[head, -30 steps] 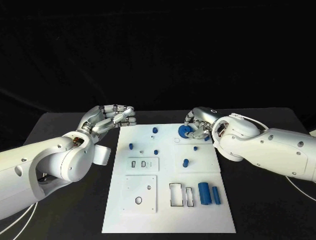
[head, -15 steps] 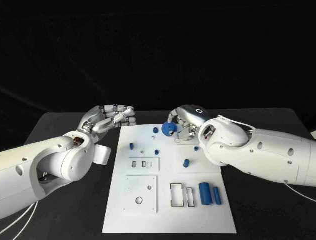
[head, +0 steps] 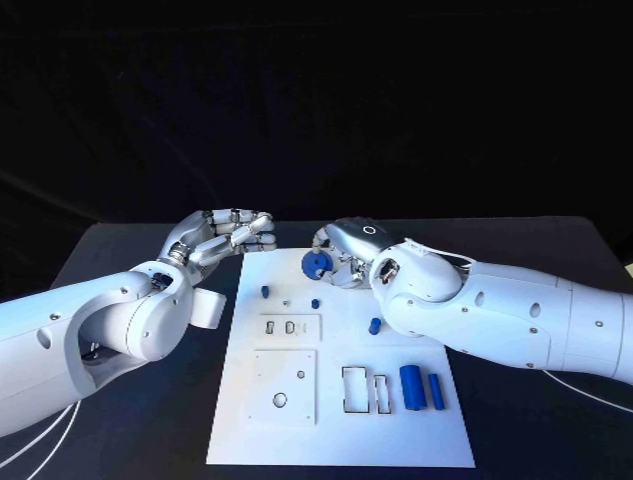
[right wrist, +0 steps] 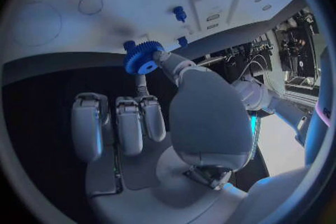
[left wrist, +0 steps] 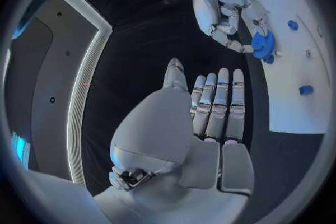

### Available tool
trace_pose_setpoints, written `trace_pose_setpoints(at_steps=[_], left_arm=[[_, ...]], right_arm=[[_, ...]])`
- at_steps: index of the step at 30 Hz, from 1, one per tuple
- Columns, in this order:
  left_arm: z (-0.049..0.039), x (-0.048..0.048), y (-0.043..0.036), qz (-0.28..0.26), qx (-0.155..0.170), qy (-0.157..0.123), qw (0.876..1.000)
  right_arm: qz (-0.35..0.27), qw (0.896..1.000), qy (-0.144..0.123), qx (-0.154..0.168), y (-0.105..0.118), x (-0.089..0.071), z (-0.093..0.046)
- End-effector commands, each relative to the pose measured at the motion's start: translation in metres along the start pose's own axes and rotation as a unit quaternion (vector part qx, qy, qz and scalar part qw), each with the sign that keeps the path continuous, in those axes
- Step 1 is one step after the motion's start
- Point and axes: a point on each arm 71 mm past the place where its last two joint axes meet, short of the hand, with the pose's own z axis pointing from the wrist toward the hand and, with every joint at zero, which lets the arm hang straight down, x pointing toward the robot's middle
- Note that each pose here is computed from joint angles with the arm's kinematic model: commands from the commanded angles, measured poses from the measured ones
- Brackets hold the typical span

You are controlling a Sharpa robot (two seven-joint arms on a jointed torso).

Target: Assemble the parts on the task board

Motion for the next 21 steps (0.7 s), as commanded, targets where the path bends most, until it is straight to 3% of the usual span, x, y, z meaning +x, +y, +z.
trace_pose_setpoints(at_steps=[1, 10, 21], left_arm=[[0.0008, 0.0030, -0.0015, -0.005, 0.004, 0.010, 1.000], [0.0009, 0.0023, -0.0014, -0.004, 0.003, 0.009, 1.000], [0.0007, 0.0011, -0.0010, -0.009, 0.000, 0.006, 1.000]], right_arm=[[-0.013, 1.000, 0.007, -0.004, 0.003, 0.007, 0.003], [-0.014, 1.000, 0.022, 0.001, 0.006, 0.020, 0.009], [-0.014, 1.000, 0.025, 0.003, 0.009, 0.025, 0.012]])
